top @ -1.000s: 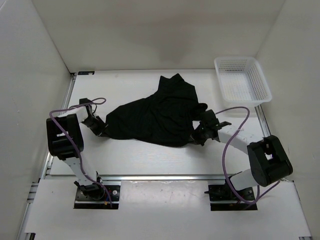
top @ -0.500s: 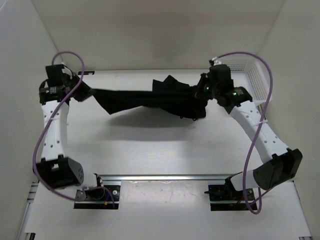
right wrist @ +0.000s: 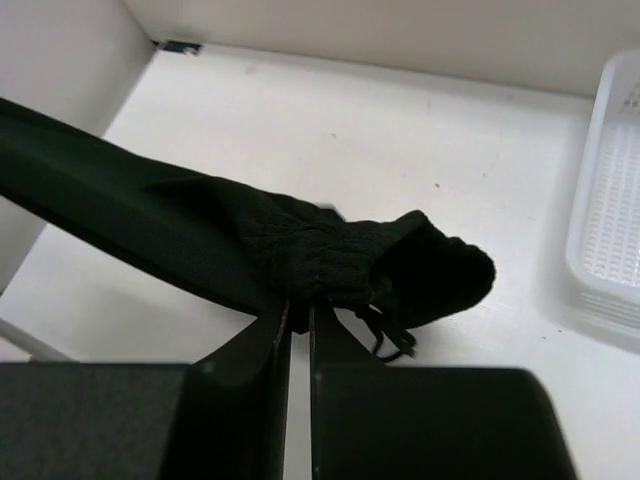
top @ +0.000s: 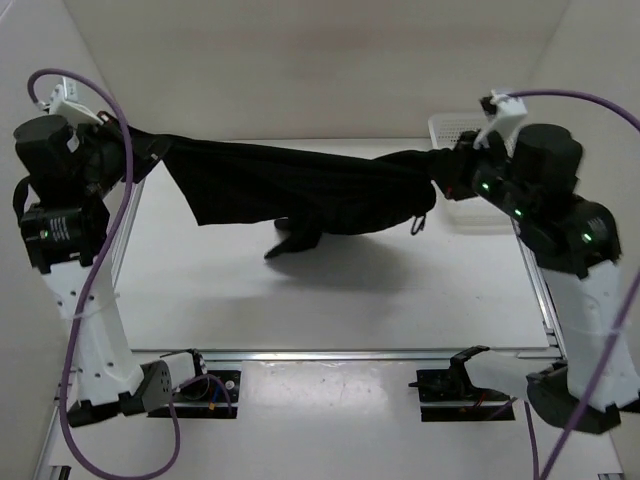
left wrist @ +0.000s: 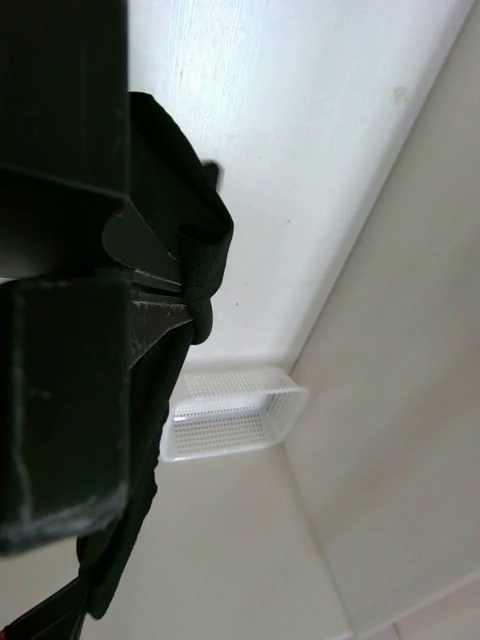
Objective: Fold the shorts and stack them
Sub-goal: Flatten the shorts out
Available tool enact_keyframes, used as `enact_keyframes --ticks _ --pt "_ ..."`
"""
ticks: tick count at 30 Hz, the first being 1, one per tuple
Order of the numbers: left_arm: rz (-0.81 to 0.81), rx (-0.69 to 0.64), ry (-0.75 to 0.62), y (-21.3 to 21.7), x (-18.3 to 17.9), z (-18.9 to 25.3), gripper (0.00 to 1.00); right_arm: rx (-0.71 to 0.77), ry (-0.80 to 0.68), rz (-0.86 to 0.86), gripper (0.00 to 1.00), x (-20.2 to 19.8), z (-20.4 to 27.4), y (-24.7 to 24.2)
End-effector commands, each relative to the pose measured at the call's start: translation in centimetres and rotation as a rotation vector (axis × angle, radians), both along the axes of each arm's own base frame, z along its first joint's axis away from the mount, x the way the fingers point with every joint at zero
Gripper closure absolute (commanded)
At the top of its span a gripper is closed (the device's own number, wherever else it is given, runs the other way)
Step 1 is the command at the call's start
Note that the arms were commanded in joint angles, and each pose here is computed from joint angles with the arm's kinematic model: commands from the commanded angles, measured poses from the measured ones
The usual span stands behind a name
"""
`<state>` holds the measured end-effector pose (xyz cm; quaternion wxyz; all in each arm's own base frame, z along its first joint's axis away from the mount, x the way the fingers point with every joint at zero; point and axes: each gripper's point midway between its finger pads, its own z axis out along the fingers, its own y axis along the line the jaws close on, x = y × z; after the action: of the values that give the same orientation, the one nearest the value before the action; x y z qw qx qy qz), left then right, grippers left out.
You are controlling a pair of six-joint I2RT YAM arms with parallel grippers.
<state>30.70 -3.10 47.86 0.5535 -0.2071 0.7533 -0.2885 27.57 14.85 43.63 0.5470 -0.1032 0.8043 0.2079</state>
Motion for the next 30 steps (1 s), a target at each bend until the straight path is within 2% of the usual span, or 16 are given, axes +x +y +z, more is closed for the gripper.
enact_keyframes --ticks 1,3,8,11,14,16,20,22,24,25,26,28,29,30 --pt "0.062 0.046 -0.147 0.0 -5.3 4.5 0.9 -0.009 -0.12 0.041 1.0 -5.1 3.7 -2.3" --pt "0.103 0.061 -0.198 0.1 -7.7 5.9 0.9 0.016 -0.173 0.048 1.0 -8.2 4.9 -3.6" --pt "0.189 0.085 -0.33 0.5 -12.7 10.3 0.9 0.037 -0.235 -0.031 1.0 -11.6 6.3 -6.5" --pt "0.216 0.094 -0.391 0.7 -14.2 12.5 0.9 0.045 -0.231 -0.099 1.0 -12.1 6.6 -7.9" --pt "0.224 0.114 -0.353 1.2 -12.1 12.0 0.9 0.005 -0.147 -0.141 1.0 -10.3 5.0 -7.9" --pt "0.211 0.121 -0.287 1.5 -9.2 10.4 0.9 -0.035 -0.086 -0.192 1.0 -8.4 3.2 -7.9" --pt "0.148 0.146 -0.106 1.9 -1.5 4.2 0.9 -0.173 0.056 -0.228 1.0 -2.3 -2.6 -6.4" --pt "0.119 0.155 0.035 2.5 3.6 -1.3 0.9 -0.236 0.123 -0.23 1.0 0.5 -6.2 -5.5" --pt "0.103 0.168 0.14 3.0 6.9 -5.7 0.9 -0.287 0.175 -0.23 1.0 4.9 -9.5 -3.8" --pt "0.106 0.165 0.233 3.6 10.0 -9.3 0.9 -0.337 0.251 -0.24 1.0 7.6 -13.1 -3.1" --pt "0.095 0.174 0.283 3.9 11.7 -11.6 0.9 -0.338 0.244 -0.249 1.0 9.9 -14.2 -2.2" --pt "0.096 0.204 0.339 4.9 15.2 -14.3 0.67 -0.348 0.31 -0.249 1.0 13.4 -17.4 -1.3" --pt "0.068 0.198 0.438 5.1 18.2 -19.1 0.54 -0.348 0.355 -0.256 0.74 17.2 -19.7 0.0" --pt "0.063 0.195 0.475 5.3 19.4 -20.8 0.39 -0.331 0.394 -0.257 0.48 18.6 -20.8 0.5"
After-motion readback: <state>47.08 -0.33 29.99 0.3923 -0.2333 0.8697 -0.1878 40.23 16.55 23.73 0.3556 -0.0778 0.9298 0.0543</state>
